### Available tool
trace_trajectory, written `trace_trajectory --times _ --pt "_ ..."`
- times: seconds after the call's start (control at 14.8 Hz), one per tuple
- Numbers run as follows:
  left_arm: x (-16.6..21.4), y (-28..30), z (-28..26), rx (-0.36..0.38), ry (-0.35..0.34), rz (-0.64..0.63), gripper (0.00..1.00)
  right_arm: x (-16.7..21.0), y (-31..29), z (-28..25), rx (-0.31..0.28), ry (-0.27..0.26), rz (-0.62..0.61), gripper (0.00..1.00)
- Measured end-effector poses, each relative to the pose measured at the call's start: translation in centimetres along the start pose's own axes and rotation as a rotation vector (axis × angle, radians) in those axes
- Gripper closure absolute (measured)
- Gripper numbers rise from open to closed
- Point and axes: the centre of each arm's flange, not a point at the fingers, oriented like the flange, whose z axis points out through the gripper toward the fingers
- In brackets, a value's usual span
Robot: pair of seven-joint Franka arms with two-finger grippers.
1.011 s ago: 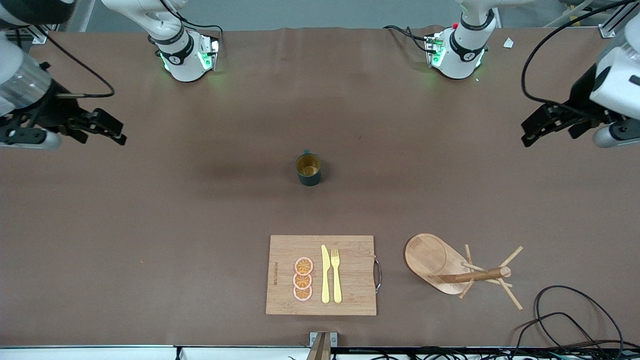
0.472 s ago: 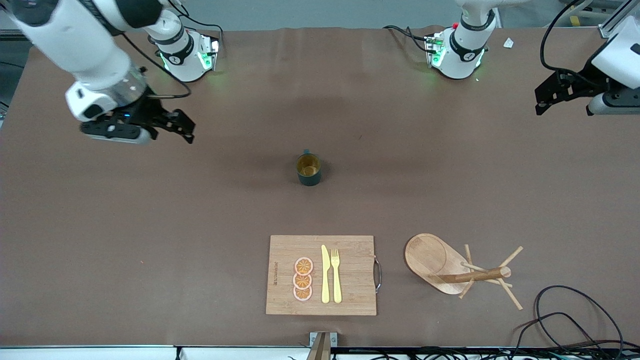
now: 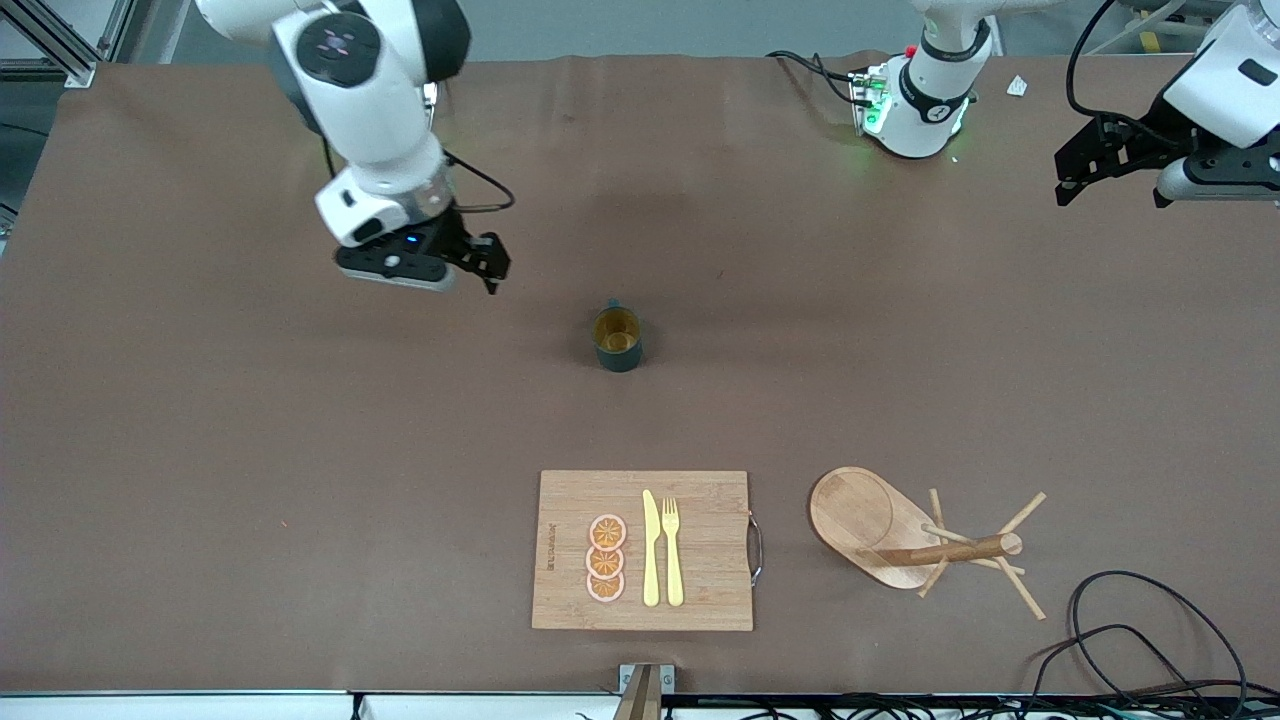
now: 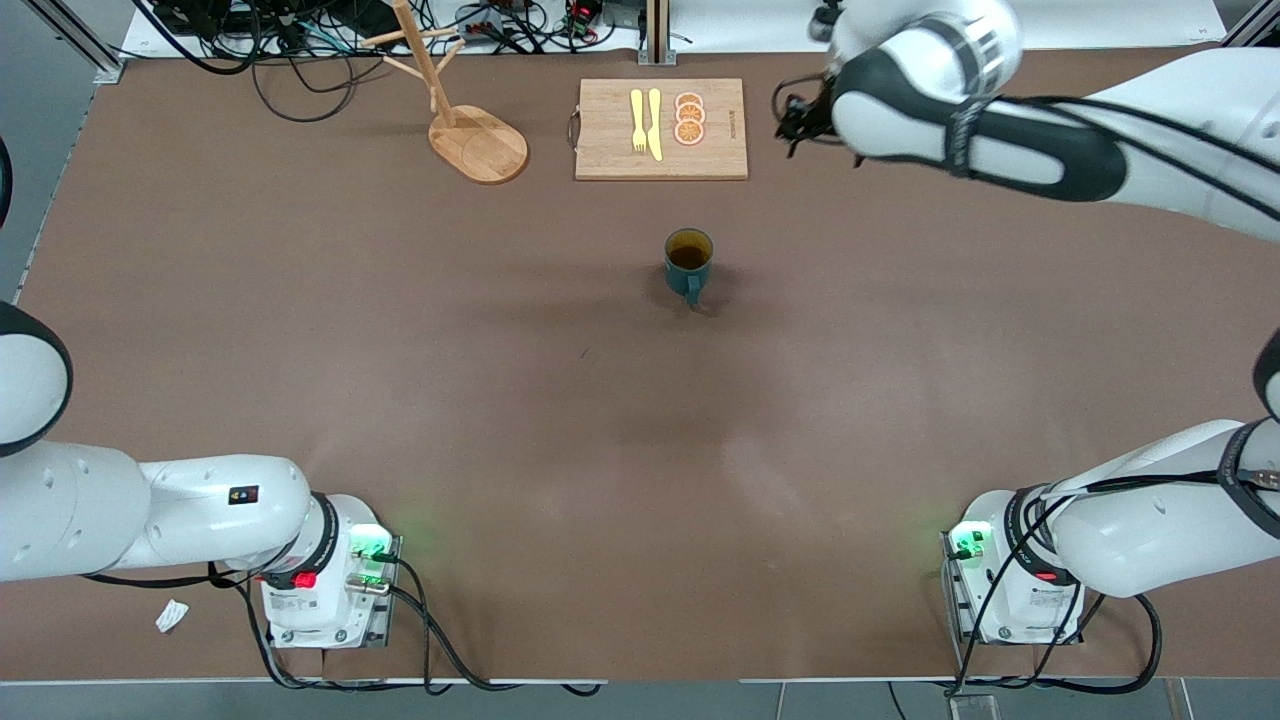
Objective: Transfer cup from left to right arm and place
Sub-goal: 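Move the right gripper over the mug while the left gripper withdraws, then lower the right gripper onto the mug rim and close on it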
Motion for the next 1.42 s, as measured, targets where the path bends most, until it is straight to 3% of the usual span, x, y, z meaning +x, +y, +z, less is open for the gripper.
trace_trajectory --times 0.34,0.61,1.01,1.42 --pt "0.5 -0.2 0.4 -0.006 0.005 -0.003 0.00 0.0 -2.9 3.4 0.038 0.018 -0.016 0.00" --pt "0.7 -0.6 0.6 0.001 0.002 -0.009 0.00 -1.5 -6.2 4.5 0.038 0.008 0.075 0.00" --pt "0.8 -2.5 0.6 0.013 0.004 -0.042 0.00 -3.6 -11.4 9.0 -0.014 -0.013 0.421 0.00" --pt "0.8 -2.4 0.2 0.013 0.013 -0.041 0.00 -2.5 -14.2 11.0 -0.017 -0.019 0.734 0.00"
